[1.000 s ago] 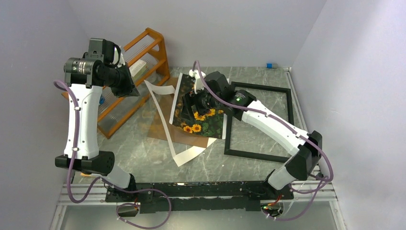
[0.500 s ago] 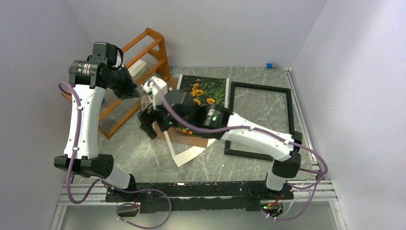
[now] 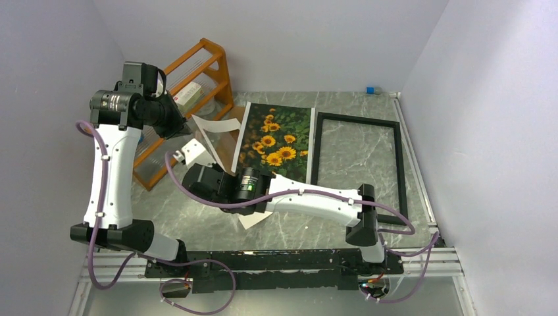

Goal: Put the photo into the frame
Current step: Pick up the photo frame item at the center of the board, then move the photo frame to the center of the board.

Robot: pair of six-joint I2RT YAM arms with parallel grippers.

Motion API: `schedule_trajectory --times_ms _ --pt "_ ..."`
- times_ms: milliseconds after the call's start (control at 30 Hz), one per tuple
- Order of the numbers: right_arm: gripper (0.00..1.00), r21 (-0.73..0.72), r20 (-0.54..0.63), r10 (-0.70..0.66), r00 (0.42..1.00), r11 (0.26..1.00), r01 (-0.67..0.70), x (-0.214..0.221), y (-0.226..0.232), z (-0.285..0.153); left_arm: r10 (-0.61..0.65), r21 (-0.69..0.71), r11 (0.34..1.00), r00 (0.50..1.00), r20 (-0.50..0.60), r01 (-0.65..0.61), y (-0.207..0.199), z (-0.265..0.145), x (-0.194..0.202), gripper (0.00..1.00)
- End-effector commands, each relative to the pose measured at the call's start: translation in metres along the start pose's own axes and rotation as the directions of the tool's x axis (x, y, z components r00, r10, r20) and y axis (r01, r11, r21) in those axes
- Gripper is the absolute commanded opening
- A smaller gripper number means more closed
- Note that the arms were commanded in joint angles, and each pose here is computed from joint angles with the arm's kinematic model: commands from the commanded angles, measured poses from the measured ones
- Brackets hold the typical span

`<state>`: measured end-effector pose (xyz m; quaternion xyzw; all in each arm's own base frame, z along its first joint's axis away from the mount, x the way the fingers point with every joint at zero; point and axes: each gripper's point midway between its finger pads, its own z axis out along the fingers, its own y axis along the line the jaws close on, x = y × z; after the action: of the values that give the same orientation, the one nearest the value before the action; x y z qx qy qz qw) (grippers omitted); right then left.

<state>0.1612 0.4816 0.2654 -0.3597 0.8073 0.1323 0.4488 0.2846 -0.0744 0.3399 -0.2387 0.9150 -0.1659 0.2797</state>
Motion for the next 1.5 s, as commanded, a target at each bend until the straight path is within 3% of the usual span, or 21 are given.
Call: schedule_trajectory --times_ms 0,67,100,167,200,267,333,467,600,767,1000,1233,1467 --pt "0.15 0.096 0.097 0.066 0.993 0.993 -0.076 -0.034 -0.027 -0.031 -0.021 0.045 0.999 0.997 0.078 0.017 -0.006 -0.013 -0.008 0.03" --pt "0.01 0.104 0.099 0.070 0.993 0.991 -0.081 -0.034 -0.031 -0.034 -0.016 0.046 0.999 0.997 0.078 0.013 -0.005 -0.013 -0.008 0.03" --pt "0.00 0.106 0.101 0.073 0.992 0.991 -0.084 -0.035 -0.032 -0.037 -0.015 0.044 0.999 0.997 0.078 0.011 -0.005 -0.013 -0.008 0.05" --pt "0.00 0.084 0.115 0.070 0.991 0.993 -0.080 -0.040 -0.034 -0.044 -0.010 0.036 0.999 0.996 0.085 0.007 -0.003 -0.014 -0.009 0.29" --pt "0.00 0.062 0.122 0.066 0.990 0.995 -0.074 -0.042 -0.033 -0.048 -0.005 0.031 1.000 0.996 0.090 0.002 -0.002 -0.015 -0.009 0.46" --pt "0.00 -0.001 0.142 0.047 0.989 0.999 -0.047 -0.047 -0.030 -0.058 0.005 0.018 1.000 0.993 0.116 -0.007 0.001 -0.019 -0.012 0.65" --pt "0.00 -0.095 0.175 0.032 0.984 0.995 -0.015 -0.053 -0.025 -0.073 0.022 -0.012 1.000 0.988 0.153 -0.021 0.008 -0.026 -0.017 0.77" --pt "0.00 -0.288 0.267 0.052 0.962 0.957 0.028 -0.067 -0.016 -0.112 0.056 -0.082 0.996 0.965 0.256 -0.036 0.024 -0.044 -0.029 0.91" --pt "0.00 -0.433 0.318 0.109 0.942 0.900 0.042 -0.080 -0.014 -0.144 0.080 -0.152 0.988 0.925 0.372 -0.024 0.039 -0.066 -0.044 0.94" --pt "0.00 -0.547 0.373 0.196 0.907 0.836 0.044 -0.102 -0.017 -0.180 0.098 -0.125 0.991 0.848 0.520 -0.038 0.037 -0.101 -0.061 0.94" --pt "0.00 -0.440 0.454 0.313 0.835 0.893 -0.095 -0.124 -0.081 -0.188 0.116 -0.079 0.993 0.770 0.627 -0.085 0.033 -0.128 -0.067 0.94" --pt "0.00 -0.125 0.546 0.369 0.752 0.924 -0.362 -0.114 -0.201 -0.177 0.212 0.007 0.967 0.814 0.541 -0.256 0.010 -0.099 -0.049 0.94" --pt "0.00 0.242 0.603 0.264 0.753 0.839 -0.487 -0.078 -0.308 -0.193 0.223 0.254 0.912 0.910 0.350 -0.321 -0.031 -0.025 -0.022 0.94"
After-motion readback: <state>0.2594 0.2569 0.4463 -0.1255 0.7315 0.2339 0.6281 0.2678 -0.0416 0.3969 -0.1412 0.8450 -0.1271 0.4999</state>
